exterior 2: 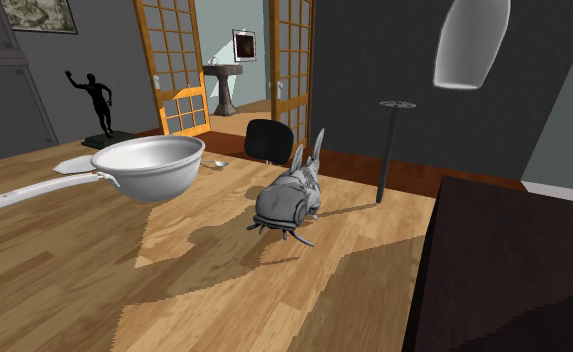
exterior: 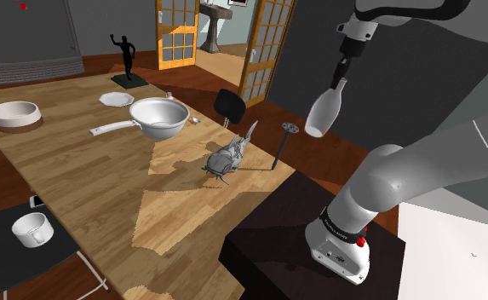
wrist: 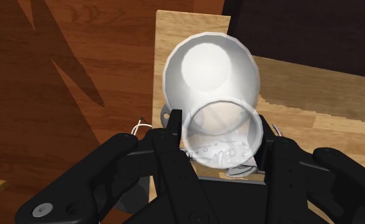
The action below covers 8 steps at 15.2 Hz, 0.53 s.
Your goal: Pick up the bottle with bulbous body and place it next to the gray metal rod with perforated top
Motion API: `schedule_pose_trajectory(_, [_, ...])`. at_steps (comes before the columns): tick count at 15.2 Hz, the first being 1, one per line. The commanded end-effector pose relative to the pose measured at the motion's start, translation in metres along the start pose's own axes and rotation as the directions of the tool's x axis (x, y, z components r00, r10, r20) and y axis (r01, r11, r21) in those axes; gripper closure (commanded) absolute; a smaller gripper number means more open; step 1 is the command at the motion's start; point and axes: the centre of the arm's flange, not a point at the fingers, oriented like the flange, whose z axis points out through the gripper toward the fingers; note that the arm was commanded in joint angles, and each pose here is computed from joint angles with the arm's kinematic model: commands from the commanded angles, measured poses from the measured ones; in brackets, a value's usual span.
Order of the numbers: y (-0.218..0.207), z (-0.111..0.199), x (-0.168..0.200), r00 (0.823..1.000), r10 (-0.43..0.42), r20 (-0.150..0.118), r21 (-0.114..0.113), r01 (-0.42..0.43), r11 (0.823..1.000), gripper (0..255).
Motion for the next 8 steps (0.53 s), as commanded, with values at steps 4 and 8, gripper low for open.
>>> schedule_pose_trajectory(4, [0.000, 0.027, 0.000, 1.000, 0.000, -0.001, 0.000, 0.000, 1.000, 255])
schedule_pose_trajectory(8, [0.000, 0.048, 0.001, 1.000, 0.000, -0.001, 0.000, 0.000, 1.000, 255])
